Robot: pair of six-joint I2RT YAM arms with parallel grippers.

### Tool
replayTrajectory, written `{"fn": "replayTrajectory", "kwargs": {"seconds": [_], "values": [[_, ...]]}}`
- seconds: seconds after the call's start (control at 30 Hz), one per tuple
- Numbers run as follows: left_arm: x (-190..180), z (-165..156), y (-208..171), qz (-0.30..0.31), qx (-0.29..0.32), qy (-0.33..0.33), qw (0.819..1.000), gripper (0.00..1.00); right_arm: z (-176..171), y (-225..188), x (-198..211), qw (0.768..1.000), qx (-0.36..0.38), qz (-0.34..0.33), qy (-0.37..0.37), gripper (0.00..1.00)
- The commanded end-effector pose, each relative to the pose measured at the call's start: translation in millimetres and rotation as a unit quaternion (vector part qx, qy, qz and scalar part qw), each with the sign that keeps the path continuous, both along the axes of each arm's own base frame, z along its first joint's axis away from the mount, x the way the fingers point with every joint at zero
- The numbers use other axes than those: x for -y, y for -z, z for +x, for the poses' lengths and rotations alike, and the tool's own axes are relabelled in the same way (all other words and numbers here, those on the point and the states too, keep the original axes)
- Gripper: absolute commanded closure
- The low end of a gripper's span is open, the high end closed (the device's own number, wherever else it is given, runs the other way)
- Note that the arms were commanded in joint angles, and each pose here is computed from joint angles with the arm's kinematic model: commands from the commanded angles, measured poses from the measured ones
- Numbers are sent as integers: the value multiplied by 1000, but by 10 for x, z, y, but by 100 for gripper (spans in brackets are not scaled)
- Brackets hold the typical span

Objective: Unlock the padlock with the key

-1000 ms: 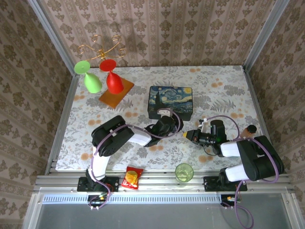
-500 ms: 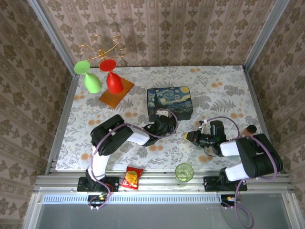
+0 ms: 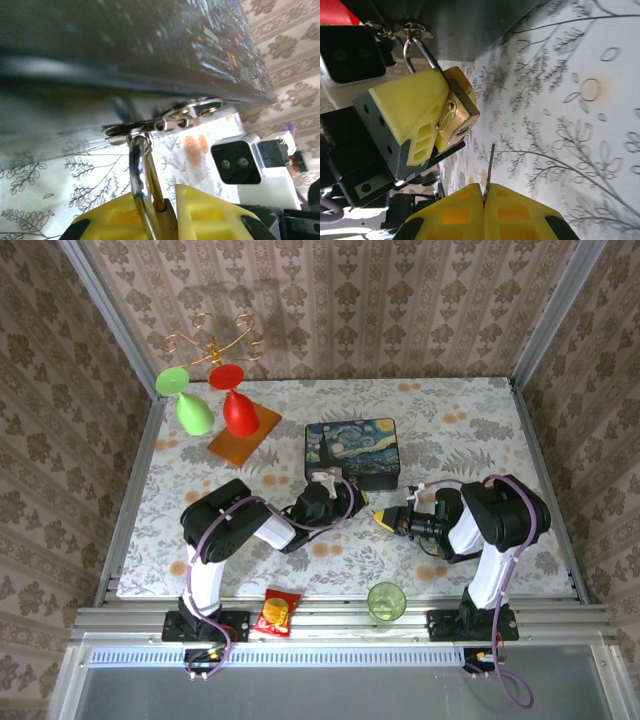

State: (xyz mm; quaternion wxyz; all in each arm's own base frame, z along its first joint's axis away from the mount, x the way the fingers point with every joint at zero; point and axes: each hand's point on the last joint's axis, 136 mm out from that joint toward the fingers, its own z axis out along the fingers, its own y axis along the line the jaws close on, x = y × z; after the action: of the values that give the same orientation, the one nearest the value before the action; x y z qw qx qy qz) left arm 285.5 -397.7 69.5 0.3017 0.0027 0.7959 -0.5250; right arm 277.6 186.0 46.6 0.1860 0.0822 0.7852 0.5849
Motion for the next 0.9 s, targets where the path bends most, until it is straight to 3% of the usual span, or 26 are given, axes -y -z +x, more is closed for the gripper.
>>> {"fn": "replayTrajectory", "kwargs": {"seconds": [0.0, 0.87], "values": [[-59, -121, 250, -47, -111, 0, 993, 100, -15, -318, -84, 997, 60, 24, -33, 100], [-93, -77, -186, -120, -105, -17, 987, 100, 138, -583, -262, 994, 94, 39, -49, 100]]}}
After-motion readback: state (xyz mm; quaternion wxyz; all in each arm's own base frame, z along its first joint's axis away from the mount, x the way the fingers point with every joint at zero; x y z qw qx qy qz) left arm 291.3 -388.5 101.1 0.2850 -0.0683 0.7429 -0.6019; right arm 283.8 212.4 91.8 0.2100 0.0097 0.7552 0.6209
